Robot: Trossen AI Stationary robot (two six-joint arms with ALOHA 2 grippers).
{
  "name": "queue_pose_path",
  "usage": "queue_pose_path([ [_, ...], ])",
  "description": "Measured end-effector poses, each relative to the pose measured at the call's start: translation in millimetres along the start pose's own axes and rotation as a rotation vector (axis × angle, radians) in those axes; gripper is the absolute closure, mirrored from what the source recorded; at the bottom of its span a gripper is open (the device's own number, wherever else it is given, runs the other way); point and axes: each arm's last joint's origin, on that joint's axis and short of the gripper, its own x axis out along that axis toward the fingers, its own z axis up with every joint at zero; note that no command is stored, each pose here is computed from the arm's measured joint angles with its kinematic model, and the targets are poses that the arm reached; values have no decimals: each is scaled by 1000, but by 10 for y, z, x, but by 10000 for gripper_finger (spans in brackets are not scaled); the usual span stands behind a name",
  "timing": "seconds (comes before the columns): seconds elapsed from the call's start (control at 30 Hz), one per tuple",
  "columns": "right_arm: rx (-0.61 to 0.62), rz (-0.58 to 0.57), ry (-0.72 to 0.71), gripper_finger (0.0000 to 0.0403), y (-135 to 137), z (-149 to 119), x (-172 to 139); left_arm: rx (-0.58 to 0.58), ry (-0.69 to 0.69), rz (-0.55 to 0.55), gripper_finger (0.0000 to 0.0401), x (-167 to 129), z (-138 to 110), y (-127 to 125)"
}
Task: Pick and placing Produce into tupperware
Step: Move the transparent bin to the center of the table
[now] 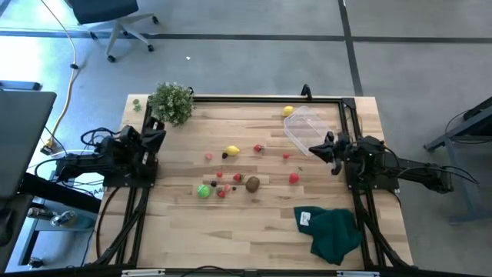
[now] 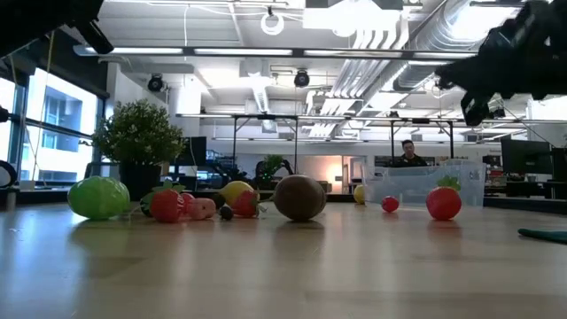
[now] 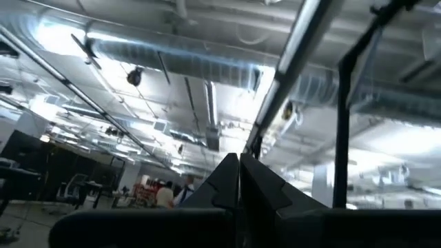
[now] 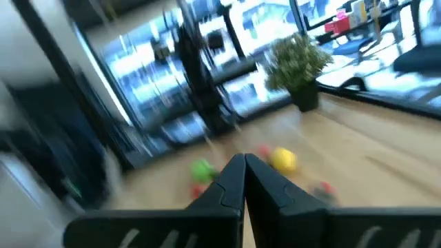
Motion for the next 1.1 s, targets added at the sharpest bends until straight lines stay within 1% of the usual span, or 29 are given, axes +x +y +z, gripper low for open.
queue_pose_path([
  [0.13, 223, 66, -139, 401, 66, 130, -11, -5, -22, 73, 396, -1, 9, 20],
  [0.23, 378, 82, -239, 401, 90, 206, -27, 12, -35, 123, 396, 1, 20, 33],
  [0.3, 443, 74, -325, 401, 98, 258, -43, 37, -51, 114, 396, 27, 86, 12],
  [0.33, 462, 76, -371, 401, 106, 288, -54, 55, -59, 91, 396, 48, 132, -7],
  [0.4, 456, 104, -453, 401, 136, 352, -82, 113, -59, 34, 396, 108, 220, -51],
  [0.5, 362, 181, -563, 401, 206, 455, -144, 237, -44, -53, 396, 237, 364, -127],
  [0.53, 328, 198, -587, 401, 231, 491, -161, 269, -25, -71, 396, 292, 403, -148],
  [0.6, 264, 202, -592, 401, 293, 585, -176, 321, 58, -86, 396, 420, 442, -178],
  [0.67, 230, 160, -548, 401, 354, 693, -163, 355, 195, -78, 396, 571, 445, -194],
  [0.73, 213, 65, -435, 401, 398, 785, -121, 380, 368, -60, 396, 716, 393, -193],
  [0.8, 200, -67, -303, 401, 438, 883, -80, 393, 534, -32, 396, 864, 321, -186],
  [0.9, 175, -298, -128, 401, 492, 1050, -21, 407, 740, -2, 396, 1053, 205, -172],
  [0.97, 137, -429, 0, 401, 520, 1149, 56, 427, 848, 6, 396, 1168, 119, -160],
  [1.03, 99, -534, 114, 401, 540, 1245, 169, 438, 941, 6, 396, 1248, 19, -144],
  [1.1, 69, -651, 239, 401, 527, 1308, 300, 440, 998, 9, 396, 1307, -78, -127],
])
